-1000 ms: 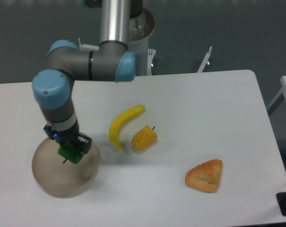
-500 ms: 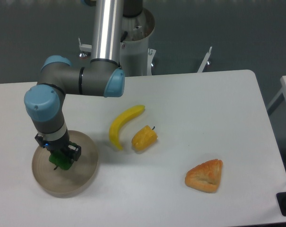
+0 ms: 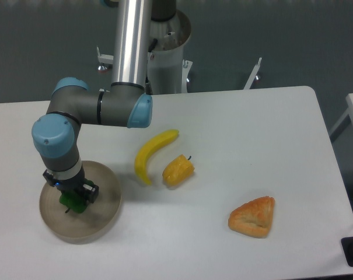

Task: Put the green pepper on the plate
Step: 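Lower the green pepper onto the plate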

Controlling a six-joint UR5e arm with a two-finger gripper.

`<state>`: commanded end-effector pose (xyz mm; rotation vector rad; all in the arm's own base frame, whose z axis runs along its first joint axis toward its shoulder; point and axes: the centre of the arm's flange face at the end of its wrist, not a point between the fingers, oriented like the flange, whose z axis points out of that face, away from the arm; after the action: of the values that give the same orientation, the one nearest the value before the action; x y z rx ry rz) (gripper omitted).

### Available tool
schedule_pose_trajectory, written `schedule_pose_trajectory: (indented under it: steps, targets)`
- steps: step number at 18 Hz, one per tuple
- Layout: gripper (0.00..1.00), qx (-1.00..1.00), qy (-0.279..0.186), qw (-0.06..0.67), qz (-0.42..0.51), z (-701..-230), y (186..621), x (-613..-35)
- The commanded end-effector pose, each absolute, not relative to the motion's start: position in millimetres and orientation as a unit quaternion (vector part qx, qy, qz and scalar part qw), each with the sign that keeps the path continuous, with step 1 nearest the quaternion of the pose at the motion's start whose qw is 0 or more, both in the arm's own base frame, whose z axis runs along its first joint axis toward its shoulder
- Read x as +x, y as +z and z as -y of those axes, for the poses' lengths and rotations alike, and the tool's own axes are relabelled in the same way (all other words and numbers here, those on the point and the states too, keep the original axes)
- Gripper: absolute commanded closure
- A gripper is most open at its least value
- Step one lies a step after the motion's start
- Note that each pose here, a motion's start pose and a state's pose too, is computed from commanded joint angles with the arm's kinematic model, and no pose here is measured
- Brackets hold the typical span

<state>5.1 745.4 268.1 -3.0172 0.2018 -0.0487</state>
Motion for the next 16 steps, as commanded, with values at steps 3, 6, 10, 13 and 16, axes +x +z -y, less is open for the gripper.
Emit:
schedule_pose_trajectory:
  steps: [3, 6, 10, 13, 16]
  targets:
    - [0.46, -0.996, -0.016, 0.058, -0.068, -746.4, 265.6, 5.0]
    - [0.45, -0.996, -0.017, 0.056, -0.069, -746.9, 262.2, 3.8]
    - [0.31, -0.996, -0.017, 0.056, -0.07, -746.6, 263.2, 3.8]
    - [0.06, -0.996, -0.016, 0.059, -0.07, -746.3, 268.4, 3.8]
    - [0.0, -0.995, -0.014, 0.065, -0.071, -742.6, 283.4, 4.5]
